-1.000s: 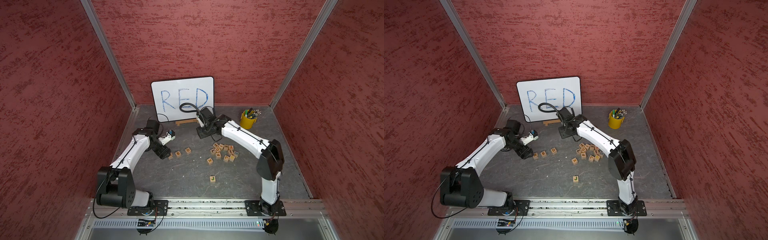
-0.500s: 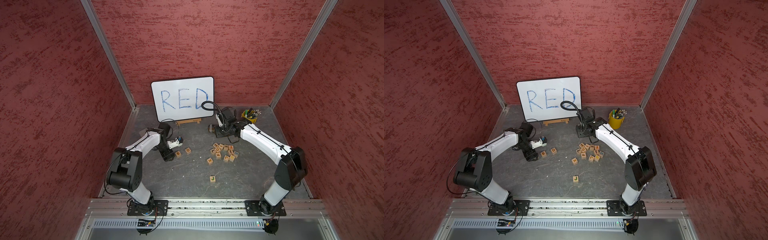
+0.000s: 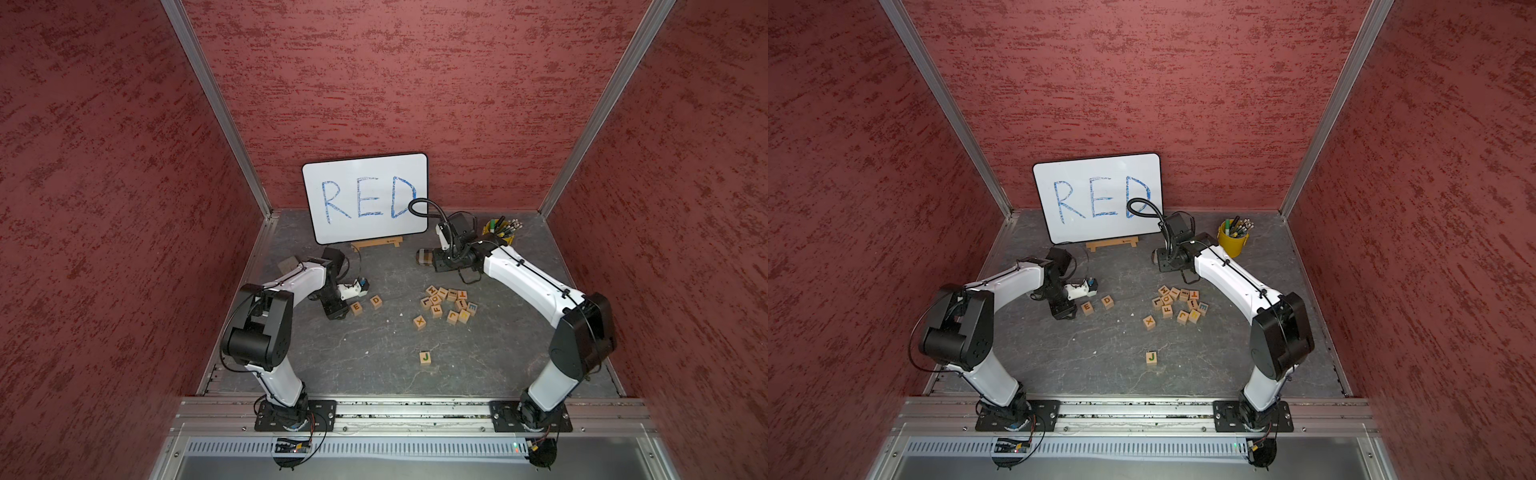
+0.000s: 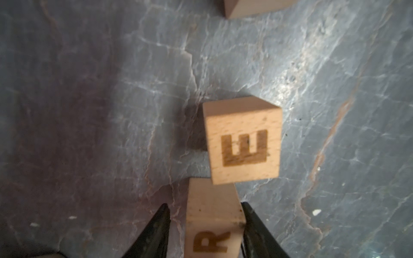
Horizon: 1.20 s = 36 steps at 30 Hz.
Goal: Assemble the uppercase word "red" with letter blocks
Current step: Move the letter block to the center of the board.
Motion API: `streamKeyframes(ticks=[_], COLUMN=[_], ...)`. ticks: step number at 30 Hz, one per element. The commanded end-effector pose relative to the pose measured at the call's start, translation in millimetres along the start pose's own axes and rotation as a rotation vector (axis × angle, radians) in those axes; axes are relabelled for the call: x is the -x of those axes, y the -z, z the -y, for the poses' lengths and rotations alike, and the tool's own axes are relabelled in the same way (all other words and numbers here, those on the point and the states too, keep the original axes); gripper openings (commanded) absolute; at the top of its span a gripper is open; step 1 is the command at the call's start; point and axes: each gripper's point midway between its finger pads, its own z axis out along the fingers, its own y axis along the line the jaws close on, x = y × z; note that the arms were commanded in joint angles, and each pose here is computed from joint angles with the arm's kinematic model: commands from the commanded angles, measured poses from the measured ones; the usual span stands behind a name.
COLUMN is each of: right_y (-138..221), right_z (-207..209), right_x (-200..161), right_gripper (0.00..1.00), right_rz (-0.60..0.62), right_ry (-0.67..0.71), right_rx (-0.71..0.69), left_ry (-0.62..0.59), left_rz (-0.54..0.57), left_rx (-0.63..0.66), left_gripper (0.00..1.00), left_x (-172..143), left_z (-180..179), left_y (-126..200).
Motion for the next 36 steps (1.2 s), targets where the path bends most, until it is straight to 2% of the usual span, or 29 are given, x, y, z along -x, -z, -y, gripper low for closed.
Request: streamKeyframes(ticks=[1,2,5,13,23,32,36], right_y=[0,0,0,-4,-4,-6,-8], right_z=[1,2,6,12,19,24,26], right_x=[7,7,7,8,8,5,1], right_gripper=[0.48,0.48,0.48,0.48,0.48,0.48,0.48], right_rz=[0.018,0.016,0.016,0.007,-0.002,-0.013,-0.020], right_ry=[-0.005,-0.006,-0.010,-0.019,-0.032,-0.062,-0.081], right_rx=[0.005,0.003,-0.001,-0.012,-0.024,-0.037,-0.042], left_ry=[-0.035,-0.041,-0.055,-0.087,-0.159,-0.328,-0.375], left_rz=[-0.004,-0.008,-0.012,-0.013,-0.014,-0.035,-0.067], left_rx=[0.007,0.012,0.029,0.054,0.108,0.103,0.105], left_gripper=[0.48,0.48,0.36,0.30,0.29,0.32,0.37], left_x=[5,5,7,12,21,24,21], left_z=[-5,-7,-13,-32,-69,-82,-94], left_y=[-4,-5,-7,-5,-7,-11,-16])
